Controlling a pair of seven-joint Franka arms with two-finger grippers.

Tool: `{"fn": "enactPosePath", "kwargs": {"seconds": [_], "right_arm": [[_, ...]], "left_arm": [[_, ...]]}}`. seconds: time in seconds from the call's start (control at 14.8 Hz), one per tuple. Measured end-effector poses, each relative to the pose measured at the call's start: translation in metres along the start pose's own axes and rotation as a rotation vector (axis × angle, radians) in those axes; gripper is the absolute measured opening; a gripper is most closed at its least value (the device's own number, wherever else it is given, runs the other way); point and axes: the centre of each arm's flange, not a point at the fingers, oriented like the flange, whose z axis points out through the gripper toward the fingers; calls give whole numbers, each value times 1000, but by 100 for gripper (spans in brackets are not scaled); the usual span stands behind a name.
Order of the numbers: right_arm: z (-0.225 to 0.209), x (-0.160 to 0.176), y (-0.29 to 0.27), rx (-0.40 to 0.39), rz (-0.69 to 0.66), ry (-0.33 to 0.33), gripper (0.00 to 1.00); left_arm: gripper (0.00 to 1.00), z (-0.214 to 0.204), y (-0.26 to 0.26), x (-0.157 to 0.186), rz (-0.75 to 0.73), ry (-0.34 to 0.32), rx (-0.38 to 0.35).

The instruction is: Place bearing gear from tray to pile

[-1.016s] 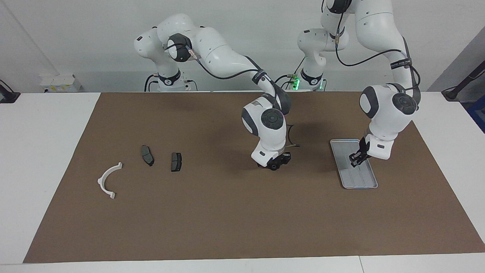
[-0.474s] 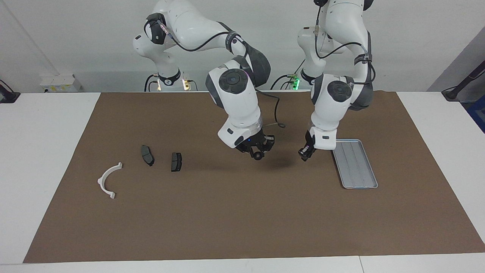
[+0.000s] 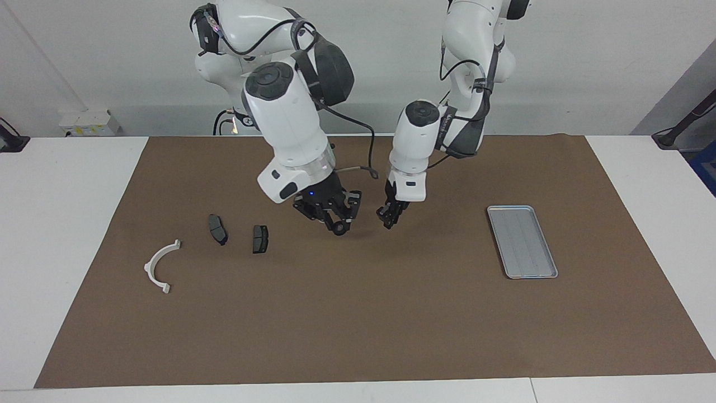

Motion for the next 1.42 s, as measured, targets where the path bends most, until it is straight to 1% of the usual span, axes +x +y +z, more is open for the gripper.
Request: {"fn": "enactPosePath", "kwargs": {"seconds": [0.07, 0.2, 0.41, 0.61, 0.75, 1.02, 1.22, 1.42], "right_arm": [[-18, 4, 19, -15, -11, -1, 36], [-52, 7, 60, -62, -31, -9, 36], [-93, 3, 123, -128, -73, -48, 36], [-116, -1, 188, -135, -88, -88, 36], [-115, -3, 223, -143, -80, -109, 36], [-91, -5, 275, -166, -76, -98, 36], [-65, -14, 293, -169, -73, -84, 36], [-40, -21, 299, -177, -80, -82, 36]], "left_arm": [[24, 13, 4, -10, 2, -3, 6], [24, 30, 10, -18, 6, -5, 9], [24, 44, 21, -29, 9, -5, 7], [24, 45, 26, -25, 23, 12, 27], [24, 46, 24, -22, 25, 16, 42], [24, 51, 22, -20, 22, 17, 53], [24, 55, 19, -20, 21, 14, 78], [24, 60, 15, -22, 32, 15, 111]]}}
